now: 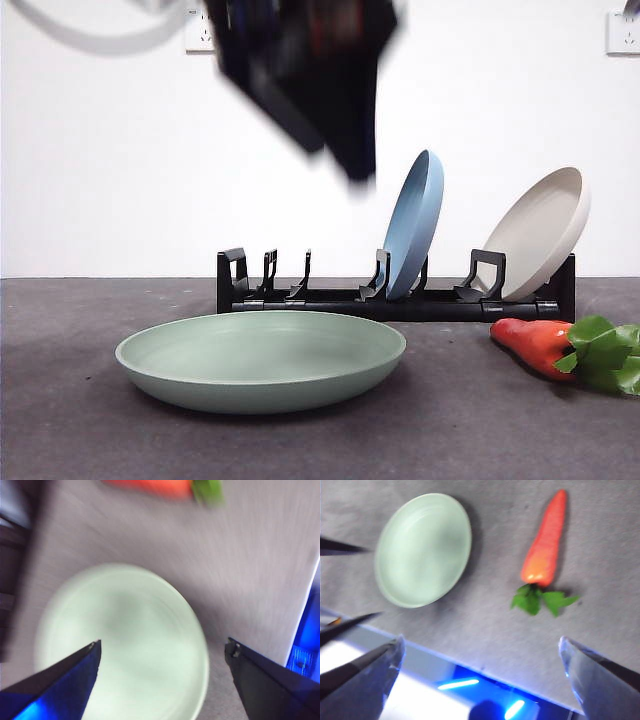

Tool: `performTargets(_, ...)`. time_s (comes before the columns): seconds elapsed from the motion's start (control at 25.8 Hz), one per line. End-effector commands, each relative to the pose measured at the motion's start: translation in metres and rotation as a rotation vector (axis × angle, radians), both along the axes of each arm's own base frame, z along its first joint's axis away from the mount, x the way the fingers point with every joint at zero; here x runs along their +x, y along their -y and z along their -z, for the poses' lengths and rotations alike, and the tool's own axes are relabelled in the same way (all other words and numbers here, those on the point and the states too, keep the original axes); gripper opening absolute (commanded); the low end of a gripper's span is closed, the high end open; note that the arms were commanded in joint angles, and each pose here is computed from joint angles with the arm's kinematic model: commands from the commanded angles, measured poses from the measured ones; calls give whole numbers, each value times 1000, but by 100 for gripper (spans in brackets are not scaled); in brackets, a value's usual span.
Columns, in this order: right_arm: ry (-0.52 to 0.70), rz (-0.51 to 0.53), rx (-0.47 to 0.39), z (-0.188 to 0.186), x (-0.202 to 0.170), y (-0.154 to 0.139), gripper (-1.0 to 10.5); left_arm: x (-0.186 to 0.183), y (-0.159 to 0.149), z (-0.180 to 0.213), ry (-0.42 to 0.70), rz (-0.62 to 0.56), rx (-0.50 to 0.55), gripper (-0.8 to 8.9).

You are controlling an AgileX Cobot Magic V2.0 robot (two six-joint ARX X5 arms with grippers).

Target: Take the green plate from the plate rack,put the plate on the table,take the carrot from the table,put the carrot in the plate

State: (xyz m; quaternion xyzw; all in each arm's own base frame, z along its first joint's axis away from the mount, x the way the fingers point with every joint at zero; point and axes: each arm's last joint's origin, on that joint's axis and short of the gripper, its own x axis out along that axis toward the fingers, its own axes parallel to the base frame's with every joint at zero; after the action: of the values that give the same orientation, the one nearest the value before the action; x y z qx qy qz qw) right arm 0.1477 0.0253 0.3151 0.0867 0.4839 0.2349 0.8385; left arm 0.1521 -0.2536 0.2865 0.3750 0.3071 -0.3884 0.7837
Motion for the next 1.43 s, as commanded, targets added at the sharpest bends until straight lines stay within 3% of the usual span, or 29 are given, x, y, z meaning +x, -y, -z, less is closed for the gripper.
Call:
performTargets(0.04,-18,24,-50,6,15,-3,565,-4,-13,-48,55,-67,-121,412)
performTargets(0.39,-100,11,-206,42,66,-30,565,-38,-80,-182,262,-160,-462,409)
performTargets(0.62,-130,-3,-306,74,95,-58,563,-61,-122,-225,345,-192,-584,409)
performTargets(0.74,-148,5,-368,96,109,-73,532,-69,-138,-230,362,-208,-595,409)
performTargets(0.89,-221,9,-385,126,122,-84,525,-73,-144,-225,336,-221,-537,409)
performTargets(1.01,-241,23,-443,139,127,-85,425,-72,-144,-222,331,-231,-505,409)
performTargets(1.12,-240,22,-440,140,127,-85,241,-73,-145,-220,321,-233,-490,409)
performTargets(1.28,-239,25,-429,141,128,-86,175,-74,-147,-214,284,-239,-434,409)
performTargets(1.43,-234,22,-429,141,129,-86,-16,-75,-149,-210,259,-243,-393,409)
